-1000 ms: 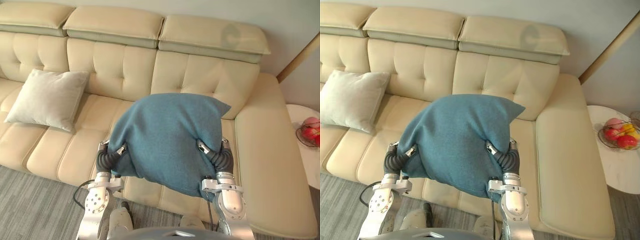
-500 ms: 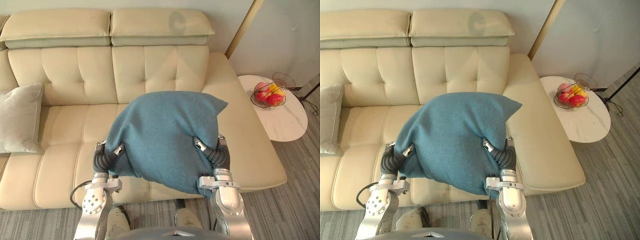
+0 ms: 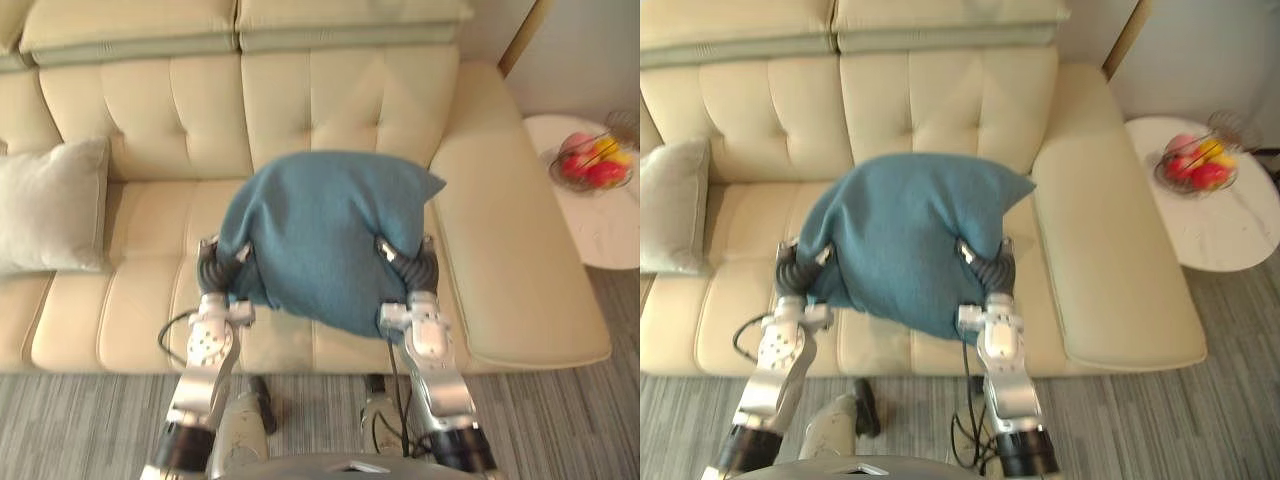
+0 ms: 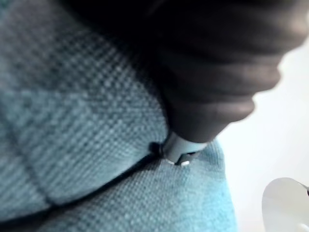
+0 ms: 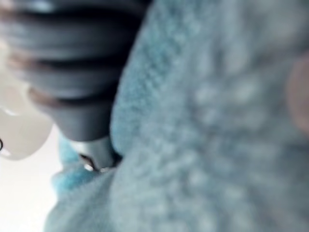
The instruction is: Pick up cushions and gather them together orderly.
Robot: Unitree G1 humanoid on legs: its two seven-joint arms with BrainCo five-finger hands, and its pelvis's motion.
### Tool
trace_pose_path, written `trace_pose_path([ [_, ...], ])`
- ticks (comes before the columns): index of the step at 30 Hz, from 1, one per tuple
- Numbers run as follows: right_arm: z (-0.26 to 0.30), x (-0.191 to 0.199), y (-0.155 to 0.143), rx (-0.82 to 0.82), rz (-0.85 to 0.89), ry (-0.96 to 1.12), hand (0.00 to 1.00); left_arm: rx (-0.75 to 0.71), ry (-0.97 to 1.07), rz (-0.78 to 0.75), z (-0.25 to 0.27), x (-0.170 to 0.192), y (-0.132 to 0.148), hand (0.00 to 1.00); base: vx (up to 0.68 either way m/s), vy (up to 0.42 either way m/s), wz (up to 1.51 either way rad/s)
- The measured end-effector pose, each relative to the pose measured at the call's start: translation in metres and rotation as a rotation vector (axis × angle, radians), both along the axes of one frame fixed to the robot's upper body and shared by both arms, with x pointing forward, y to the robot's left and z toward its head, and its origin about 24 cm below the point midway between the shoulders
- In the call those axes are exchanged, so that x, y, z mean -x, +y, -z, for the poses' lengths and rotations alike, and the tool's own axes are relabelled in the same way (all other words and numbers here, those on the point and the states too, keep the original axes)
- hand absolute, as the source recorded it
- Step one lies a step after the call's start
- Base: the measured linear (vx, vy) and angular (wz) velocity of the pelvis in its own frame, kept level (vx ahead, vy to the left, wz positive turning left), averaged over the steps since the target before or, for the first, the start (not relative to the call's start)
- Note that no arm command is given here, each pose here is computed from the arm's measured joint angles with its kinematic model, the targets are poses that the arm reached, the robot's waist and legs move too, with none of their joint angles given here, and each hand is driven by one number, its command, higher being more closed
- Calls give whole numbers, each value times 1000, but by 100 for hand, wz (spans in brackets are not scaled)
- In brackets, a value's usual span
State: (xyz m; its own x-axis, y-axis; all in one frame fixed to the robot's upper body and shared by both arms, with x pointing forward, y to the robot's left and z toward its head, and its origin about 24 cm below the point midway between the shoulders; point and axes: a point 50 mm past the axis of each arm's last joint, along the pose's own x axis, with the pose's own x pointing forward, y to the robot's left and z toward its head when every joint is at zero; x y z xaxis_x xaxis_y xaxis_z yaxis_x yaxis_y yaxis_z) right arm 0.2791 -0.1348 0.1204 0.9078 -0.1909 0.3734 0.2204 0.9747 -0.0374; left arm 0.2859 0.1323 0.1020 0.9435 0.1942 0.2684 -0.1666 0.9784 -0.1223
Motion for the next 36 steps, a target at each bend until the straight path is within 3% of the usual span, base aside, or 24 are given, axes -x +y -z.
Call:
trace_pose_path([
  [3,-57,-25,2,16,81,-195,100,-29,-179,-32,-59,-33,-6,100,-197,-79,12],
  [5,-123,-33,-2,30,186,-425,100,-64,-394,-50,-132,-49,-13,100,-178,-90,22],
  [10,-230,-31,-7,5,309,-740,100,-87,-710,-101,-250,-47,-22,100,-76,-65,20],
  [11,-237,-31,-7,-2,317,-756,0,-83,-729,-107,-258,-46,-23,100,-31,-56,10],
  [12,-249,-33,-8,-14,335,-768,0,-77,-747,-117,-270,-47,-23,0,-30,-73,8],
  [15,-273,-39,-17,-29,380,-766,0,-47,-762,-128,-291,-48,-26,0,-12,-78,6],
  [23,-291,-53,-46,-165,356,-668,0,64,-685,-105,-283,-57,-33,0,19,-23,14],
  [29,-277,-69,-54,-292,246,-537,0,170,-529,-42,-239,-71,-45,0,1,14,6],
  [36,-250,-76,-61,-479,163,-491,0,182,-424,53,-205,-78,-59,0,4,-13,-1],
])
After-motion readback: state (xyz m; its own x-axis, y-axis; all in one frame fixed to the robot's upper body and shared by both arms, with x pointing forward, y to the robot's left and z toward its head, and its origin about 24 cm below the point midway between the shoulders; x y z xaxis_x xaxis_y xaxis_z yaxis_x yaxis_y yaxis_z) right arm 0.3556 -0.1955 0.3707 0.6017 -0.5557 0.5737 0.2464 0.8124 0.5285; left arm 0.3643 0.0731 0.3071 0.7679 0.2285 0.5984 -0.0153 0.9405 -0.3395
